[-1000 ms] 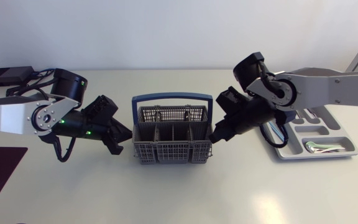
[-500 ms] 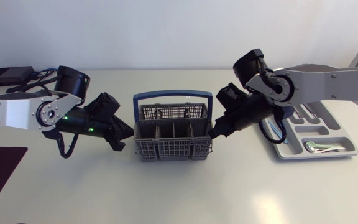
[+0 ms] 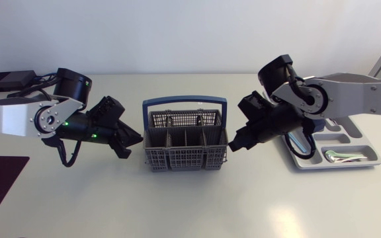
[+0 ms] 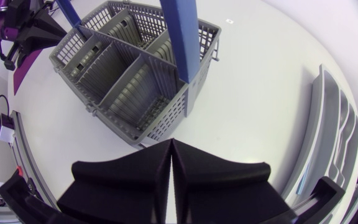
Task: Sort the cutlery from the basket into the organizer compartments.
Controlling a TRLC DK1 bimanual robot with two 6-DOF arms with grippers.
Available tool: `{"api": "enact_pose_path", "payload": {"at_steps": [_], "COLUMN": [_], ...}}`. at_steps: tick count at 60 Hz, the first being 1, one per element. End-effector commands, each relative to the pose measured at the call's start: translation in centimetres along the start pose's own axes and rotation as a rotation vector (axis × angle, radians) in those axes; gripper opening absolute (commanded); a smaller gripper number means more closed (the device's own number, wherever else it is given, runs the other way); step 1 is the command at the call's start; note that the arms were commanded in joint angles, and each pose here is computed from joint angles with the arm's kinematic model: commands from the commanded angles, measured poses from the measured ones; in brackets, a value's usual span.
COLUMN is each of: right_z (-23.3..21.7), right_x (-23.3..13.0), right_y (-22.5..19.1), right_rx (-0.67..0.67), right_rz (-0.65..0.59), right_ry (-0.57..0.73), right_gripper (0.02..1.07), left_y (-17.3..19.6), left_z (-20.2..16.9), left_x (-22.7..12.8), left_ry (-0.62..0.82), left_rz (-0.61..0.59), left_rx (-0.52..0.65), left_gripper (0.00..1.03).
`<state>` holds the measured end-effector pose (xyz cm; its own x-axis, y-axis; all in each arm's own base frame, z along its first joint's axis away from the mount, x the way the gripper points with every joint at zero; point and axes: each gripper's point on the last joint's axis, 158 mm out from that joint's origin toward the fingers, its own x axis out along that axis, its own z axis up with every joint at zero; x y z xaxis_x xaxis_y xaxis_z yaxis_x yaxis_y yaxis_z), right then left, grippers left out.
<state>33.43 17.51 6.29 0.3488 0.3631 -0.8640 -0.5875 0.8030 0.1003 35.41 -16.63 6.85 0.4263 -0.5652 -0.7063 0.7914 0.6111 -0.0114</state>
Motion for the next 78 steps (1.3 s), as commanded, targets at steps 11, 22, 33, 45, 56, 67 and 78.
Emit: {"api": "enact_pose_path", "payload": {"at_steps": [11,22,33,45,56,67,78], "right_z": [-1.0,-1.3,-1.5,-1.8,-1.8,-2.2,-3.6], "right_x": [0.4,0.7,0.5,-0.6,-3.5,-7.0,-10.3], "right_y": [2.0,2.8,2.9,1.8,-0.9,-3.6,-5.5], "right_rx": [-0.032,-0.043,-0.045,-0.053,-0.034,-0.009,-0.002], "right_rz": [0.033,0.044,0.043,-0.026,-0.112,-0.197,-0.296], "right_ry": [0.026,0.036,0.038,0.023,-0.031,-0.092,-0.145], "right_gripper": [0.08,0.08,0.08,0.08,0.08,0.11,0.64], "left_y": [-0.2,-0.1,0.2,2.3,3.7,3.1,2.3], "left_z": [2.2,2.0,2.1,1.5,1.1,0.8,1.5], "left_x": [-0.4,-0.1,-0.4,-2.3,-5.6,-8.4,-11.5], "left_ry": [-0.044,-0.038,-0.043,-0.059,-0.082,-0.125,-0.173], "left_rz": [0.000,-0.002,0.007,0.067,0.138,0.189,0.245], "left_rx": [0.030,0.030,0.028,-0.006,-0.047,-0.074,-0.079], "left_gripper": [0.21,0.21,0.21,0.21,0.23,0.38,0.76]}}
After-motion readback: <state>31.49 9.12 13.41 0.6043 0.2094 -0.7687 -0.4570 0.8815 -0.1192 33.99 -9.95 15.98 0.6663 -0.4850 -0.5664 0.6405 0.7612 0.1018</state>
